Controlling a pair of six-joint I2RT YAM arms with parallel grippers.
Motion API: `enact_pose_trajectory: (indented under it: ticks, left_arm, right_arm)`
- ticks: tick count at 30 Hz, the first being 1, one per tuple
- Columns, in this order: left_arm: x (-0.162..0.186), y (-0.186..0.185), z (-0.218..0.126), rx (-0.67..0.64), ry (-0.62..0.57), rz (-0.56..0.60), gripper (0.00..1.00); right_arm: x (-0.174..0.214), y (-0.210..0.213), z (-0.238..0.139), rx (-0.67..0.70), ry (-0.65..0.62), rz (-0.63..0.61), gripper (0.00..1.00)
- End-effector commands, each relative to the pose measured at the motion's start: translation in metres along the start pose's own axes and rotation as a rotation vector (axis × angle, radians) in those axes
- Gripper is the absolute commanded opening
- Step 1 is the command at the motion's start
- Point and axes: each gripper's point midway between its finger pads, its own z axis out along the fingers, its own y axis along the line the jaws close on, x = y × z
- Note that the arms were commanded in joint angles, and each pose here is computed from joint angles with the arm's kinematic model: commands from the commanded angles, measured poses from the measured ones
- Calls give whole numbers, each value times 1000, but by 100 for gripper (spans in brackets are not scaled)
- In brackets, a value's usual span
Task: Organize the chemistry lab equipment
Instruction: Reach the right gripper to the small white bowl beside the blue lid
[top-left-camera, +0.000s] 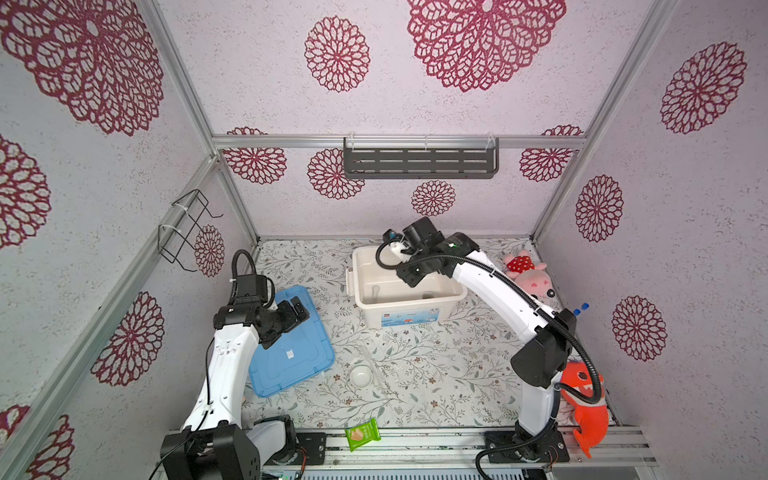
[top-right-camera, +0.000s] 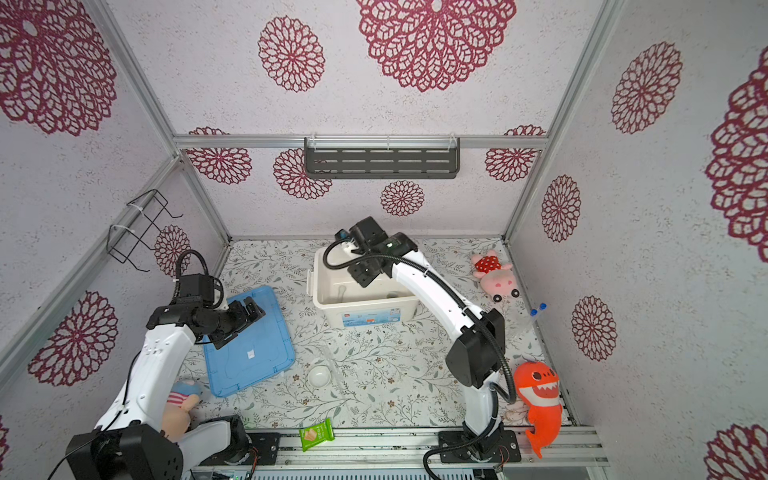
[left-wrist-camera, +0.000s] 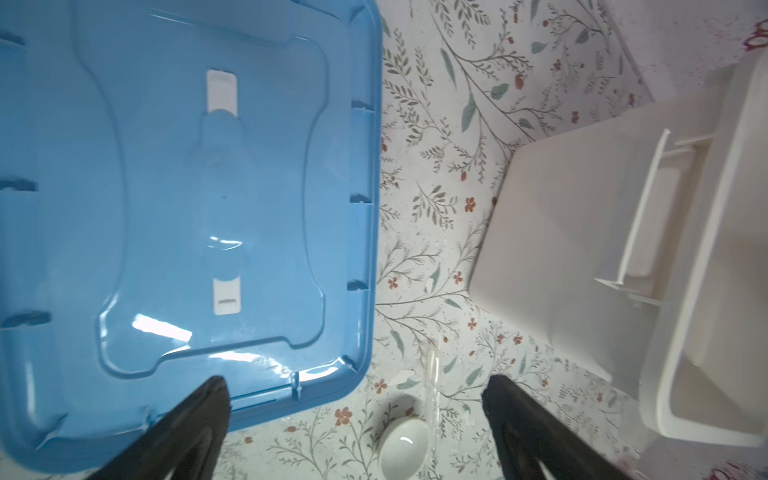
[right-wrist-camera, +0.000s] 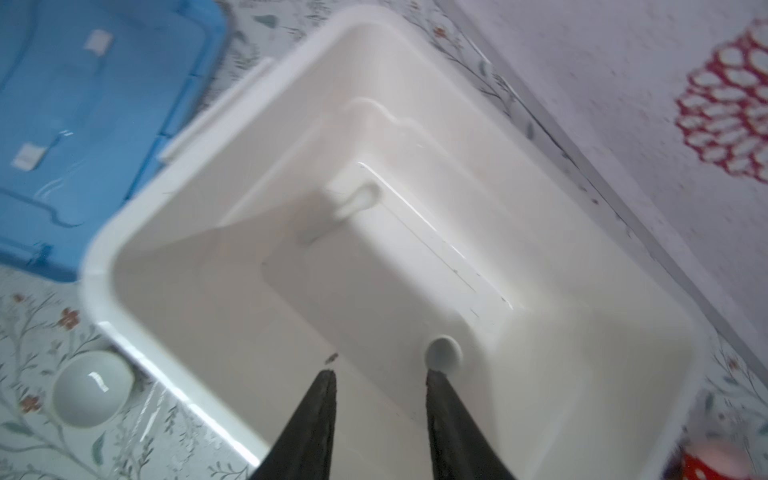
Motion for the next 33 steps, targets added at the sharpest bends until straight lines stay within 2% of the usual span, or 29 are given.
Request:
enact_pose_trajectory:
  ticks: [1, 8, 13, 15, 19, 28, 33]
  left_arm:
    - [-7, 22, -20, -138, -71, 32, 98]
    - [-9, 18, -25, -80, -125, 23, 97]
    - [-9, 14, -21, -45, -118, 2, 97]
    - [-7, 14, -18, -38, -105, 1, 97]
    - [-6, 15, -20, -44, -92, -7, 97]
    - [-6, 12, -19, -17, -97, -3, 97]
    - [-2, 15, -20, -32, -79, 3, 97]
  right_arm:
    - [-21, 60, -5, -124, -110, -186, 40]
    - [-8, 163, -1, -370, -107, -313, 40]
    - [40, 221, 13, -502, -23, -481, 43]
    - [58, 226, 26, -496, 31, -502, 46]
    - [72, 231, 48, -495, 99, -462, 54]
    - [101, 244, 90, -536, 214, -464, 54]
    - [121, 237, 106, -493, 305, -490, 54]
